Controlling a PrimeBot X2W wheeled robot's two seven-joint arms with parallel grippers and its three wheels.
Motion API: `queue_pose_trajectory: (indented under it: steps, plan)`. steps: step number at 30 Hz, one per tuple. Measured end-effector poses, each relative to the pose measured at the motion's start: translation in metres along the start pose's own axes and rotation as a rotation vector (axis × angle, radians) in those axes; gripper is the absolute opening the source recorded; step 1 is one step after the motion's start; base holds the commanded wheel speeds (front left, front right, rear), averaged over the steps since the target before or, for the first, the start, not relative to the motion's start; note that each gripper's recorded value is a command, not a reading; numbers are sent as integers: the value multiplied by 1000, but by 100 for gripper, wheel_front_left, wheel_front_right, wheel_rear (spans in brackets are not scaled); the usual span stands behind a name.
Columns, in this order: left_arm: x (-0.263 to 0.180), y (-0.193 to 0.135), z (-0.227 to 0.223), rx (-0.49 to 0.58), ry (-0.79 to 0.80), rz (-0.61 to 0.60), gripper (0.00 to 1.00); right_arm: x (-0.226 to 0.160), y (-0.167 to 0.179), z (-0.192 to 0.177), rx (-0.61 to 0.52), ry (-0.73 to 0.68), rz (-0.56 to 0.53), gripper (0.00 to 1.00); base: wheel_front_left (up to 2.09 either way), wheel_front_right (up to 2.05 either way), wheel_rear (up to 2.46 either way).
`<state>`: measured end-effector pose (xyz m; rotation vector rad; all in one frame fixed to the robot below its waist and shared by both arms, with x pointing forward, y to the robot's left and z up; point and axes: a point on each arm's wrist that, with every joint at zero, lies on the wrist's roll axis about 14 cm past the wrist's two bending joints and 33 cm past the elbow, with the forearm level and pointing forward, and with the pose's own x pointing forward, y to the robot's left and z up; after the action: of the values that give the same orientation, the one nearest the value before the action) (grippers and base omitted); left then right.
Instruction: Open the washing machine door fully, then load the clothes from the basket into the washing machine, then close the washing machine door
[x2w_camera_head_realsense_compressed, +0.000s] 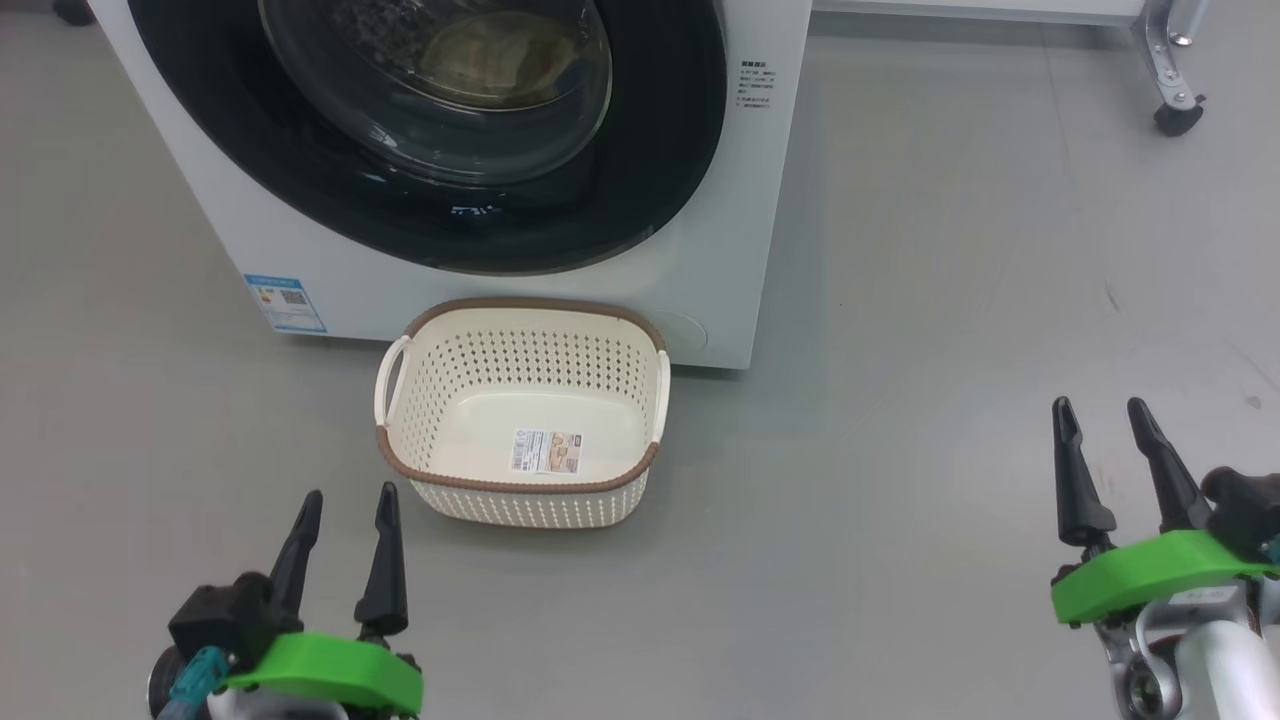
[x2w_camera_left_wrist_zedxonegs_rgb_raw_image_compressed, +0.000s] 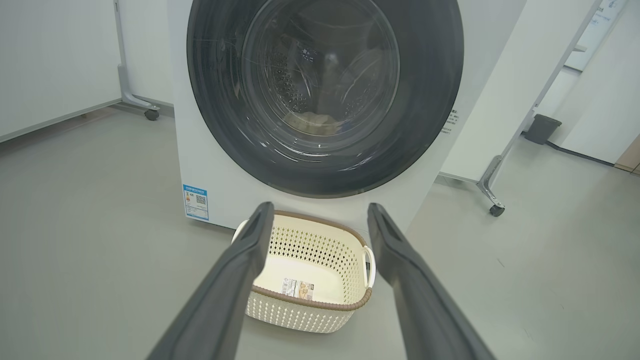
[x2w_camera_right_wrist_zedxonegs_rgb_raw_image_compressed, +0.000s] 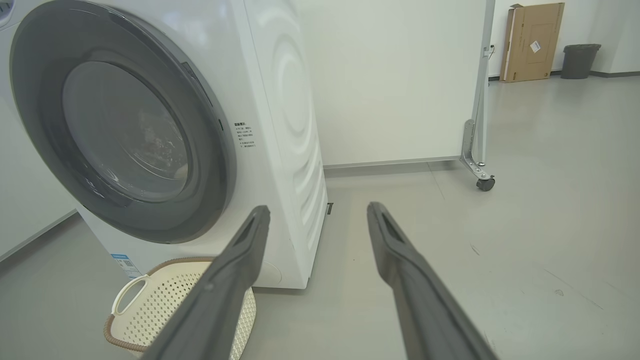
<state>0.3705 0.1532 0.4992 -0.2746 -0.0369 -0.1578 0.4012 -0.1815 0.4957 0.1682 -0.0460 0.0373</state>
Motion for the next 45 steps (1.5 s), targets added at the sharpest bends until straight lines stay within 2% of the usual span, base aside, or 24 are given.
queue_pose_trajectory:
  steps: [18,19,26,45]
  plan:
    - [-1,-5,-3,0,14,-26,100,1,3,-2,1,6,8,100,0,0,0]
    - [-1,-5,-4,-5,15,-26,0,0,3,-3,2,8,9,0,0,0,0]
    - [-27,0,-50,-57,154,24,0,-30,-2,-54,43,174,-29,0,0,0,0]
    - [-23,10,-47,-232,151,90,0,-31,-11,-50,240,167,-96,0,0,0,0]
